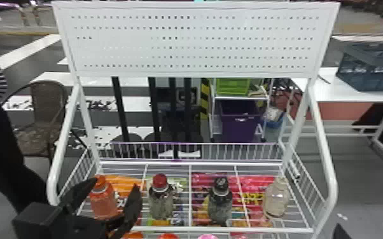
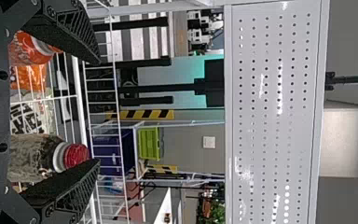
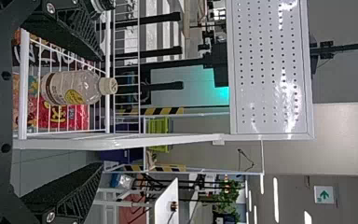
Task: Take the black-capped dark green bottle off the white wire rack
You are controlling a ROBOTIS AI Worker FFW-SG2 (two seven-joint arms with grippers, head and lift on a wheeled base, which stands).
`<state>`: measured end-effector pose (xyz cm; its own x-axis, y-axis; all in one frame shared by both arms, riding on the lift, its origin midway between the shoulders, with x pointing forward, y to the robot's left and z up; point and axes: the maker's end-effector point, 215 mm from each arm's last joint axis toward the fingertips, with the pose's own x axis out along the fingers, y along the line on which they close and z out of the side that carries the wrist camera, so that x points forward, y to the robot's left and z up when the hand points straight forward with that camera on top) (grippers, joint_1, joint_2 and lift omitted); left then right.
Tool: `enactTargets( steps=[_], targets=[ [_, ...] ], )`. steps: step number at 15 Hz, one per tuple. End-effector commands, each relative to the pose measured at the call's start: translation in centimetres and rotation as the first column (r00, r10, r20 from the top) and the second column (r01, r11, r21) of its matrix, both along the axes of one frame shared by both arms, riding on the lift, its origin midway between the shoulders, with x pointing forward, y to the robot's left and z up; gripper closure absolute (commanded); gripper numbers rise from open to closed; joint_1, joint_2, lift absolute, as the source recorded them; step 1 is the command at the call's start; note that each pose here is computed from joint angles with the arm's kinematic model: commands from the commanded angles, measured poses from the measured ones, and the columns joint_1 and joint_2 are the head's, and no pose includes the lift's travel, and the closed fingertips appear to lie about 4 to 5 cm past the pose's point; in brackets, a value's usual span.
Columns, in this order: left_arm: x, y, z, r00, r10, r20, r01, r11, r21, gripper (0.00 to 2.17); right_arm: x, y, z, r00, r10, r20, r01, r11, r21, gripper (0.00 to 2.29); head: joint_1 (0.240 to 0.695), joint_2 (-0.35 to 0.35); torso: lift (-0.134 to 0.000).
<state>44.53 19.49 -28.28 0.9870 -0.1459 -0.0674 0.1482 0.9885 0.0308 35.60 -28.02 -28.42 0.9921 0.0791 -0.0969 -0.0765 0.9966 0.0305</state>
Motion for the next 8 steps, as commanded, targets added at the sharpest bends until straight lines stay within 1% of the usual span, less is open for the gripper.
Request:
enactTargets(
  steps=[1, 8],
  targets=[
    [0.02, -0.16, -0.04, 1.0, -0.003, -0.001, 0.003, 1.0, -0.001, 0.15, -0.05, -0.02, -0.17, 1.0, 0.0, -0.005, 0.0, 1.0, 0.0, 0.1, 0.499, 0.0, 0.0],
    [0.38, -0.51, -0.11, 1.0, -0.009, 0.001, 0.009, 1.0, -0.002, 0.15, -0.13, -0.12, 0.24, 1.0, -0.002, 0.0, 0.002, 1.0, -0.011, 0.1, 0.499, 0.0, 0.0]
  ],
)
